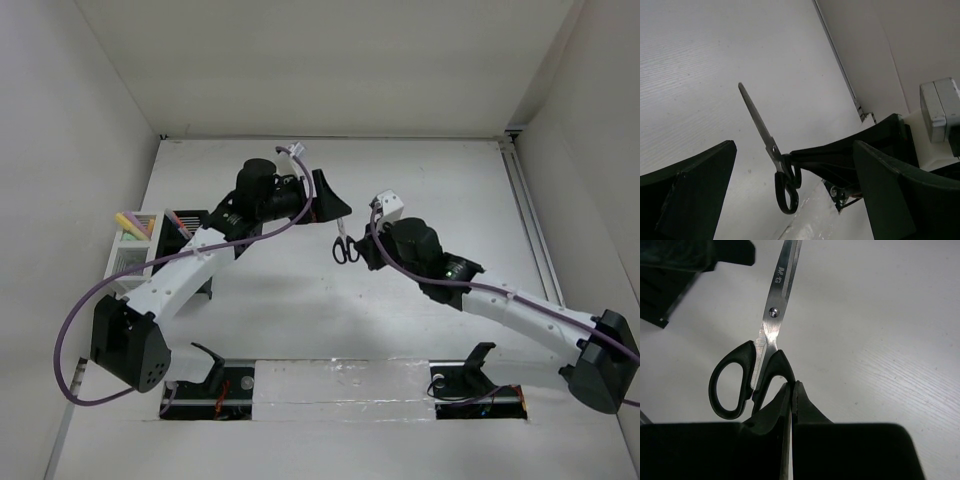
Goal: Sort the stationery into containers
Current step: Pass the stationery from the right arm to the left, then place the stationery into the container
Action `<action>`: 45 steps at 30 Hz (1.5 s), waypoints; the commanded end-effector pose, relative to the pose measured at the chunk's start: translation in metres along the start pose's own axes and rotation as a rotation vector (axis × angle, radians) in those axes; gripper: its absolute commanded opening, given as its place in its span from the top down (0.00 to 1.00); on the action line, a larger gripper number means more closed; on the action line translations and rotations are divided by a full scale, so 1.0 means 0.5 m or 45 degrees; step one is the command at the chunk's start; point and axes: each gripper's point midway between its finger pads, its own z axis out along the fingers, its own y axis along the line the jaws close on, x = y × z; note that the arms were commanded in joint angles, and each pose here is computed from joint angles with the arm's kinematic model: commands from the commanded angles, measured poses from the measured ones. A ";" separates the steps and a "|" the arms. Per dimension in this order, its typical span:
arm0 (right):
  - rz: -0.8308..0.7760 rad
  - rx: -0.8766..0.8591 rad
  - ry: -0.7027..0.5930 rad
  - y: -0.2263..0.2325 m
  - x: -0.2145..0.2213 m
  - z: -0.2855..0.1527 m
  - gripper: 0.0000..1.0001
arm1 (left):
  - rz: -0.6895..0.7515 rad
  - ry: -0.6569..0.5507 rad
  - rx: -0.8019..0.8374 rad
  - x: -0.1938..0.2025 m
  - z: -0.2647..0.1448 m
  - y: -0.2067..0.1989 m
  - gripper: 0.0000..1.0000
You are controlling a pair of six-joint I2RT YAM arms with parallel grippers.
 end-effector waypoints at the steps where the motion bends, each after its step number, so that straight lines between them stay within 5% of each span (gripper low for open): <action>1: -0.016 -0.170 -0.185 0.069 -0.100 -0.024 1.00 | 0.027 -0.048 0.084 -0.018 -0.001 -0.027 0.01; 9: -0.023 -0.260 -0.271 0.095 -0.135 -0.059 1.00 | 0.015 -0.028 0.036 -0.006 0.012 0.000 0.17; 14: -0.021 -0.263 -0.285 0.095 -0.141 -0.065 1.00 | 0.017 -0.024 0.047 -0.005 0.016 -0.001 0.65; 17: -0.018 -0.255 -0.299 0.093 -0.147 -0.065 1.00 | 0.035 0.001 0.094 0.001 0.014 -0.013 0.79; 18: -0.020 -0.252 -0.288 0.093 -0.142 -0.060 1.00 | 0.036 -0.001 0.095 -0.003 0.017 -0.014 0.98; 21: -0.019 -0.239 -0.287 0.091 -0.140 -0.053 1.00 | 0.047 0.005 0.095 -0.008 0.014 -0.021 1.00; 23: -0.011 -0.185 -0.299 0.076 -0.144 -0.050 0.34 | 0.080 -0.062 0.011 -0.030 0.007 -0.006 1.00; 24: -0.009 -0.170 -0.303 0.072 -0.145 -0.050 0.10 | 0.112 -0.115 -0.013 -0.054 -0.007 -0.016 1.00; 25: -0.002 -0.151 -0.329 0.063 -0.152 -0.063 0.01 | 0.106 -0.125 -0.097 -0.062 -0.021 0.007 1.00; 32: 0.004 -0.039 -0.363 0.024 -0.161 -0.101 0.01 | 0.112 -0.472 -0.922 -0.189 -0.198 0.143 1.00; 35: -0.012 -0.017 -0.339 0.015 -0.147 -0.102 0.01 | 0.037 -0.627 -1.358 -0.215 -0.336 0.233 1.00; 39: -0.032 -0.025 -0.325 0.013 -0.133 -0.103 0.01 | -0.188 -0.756 -1.639 -0.208 -0.507 0.339 1.00; 45: -0.056 -0.086 -0.311 0.028 -0.125 -0.106 0.01 | -0.302 -0.962 -1.996 -0.154 -0.683 0.375 1.00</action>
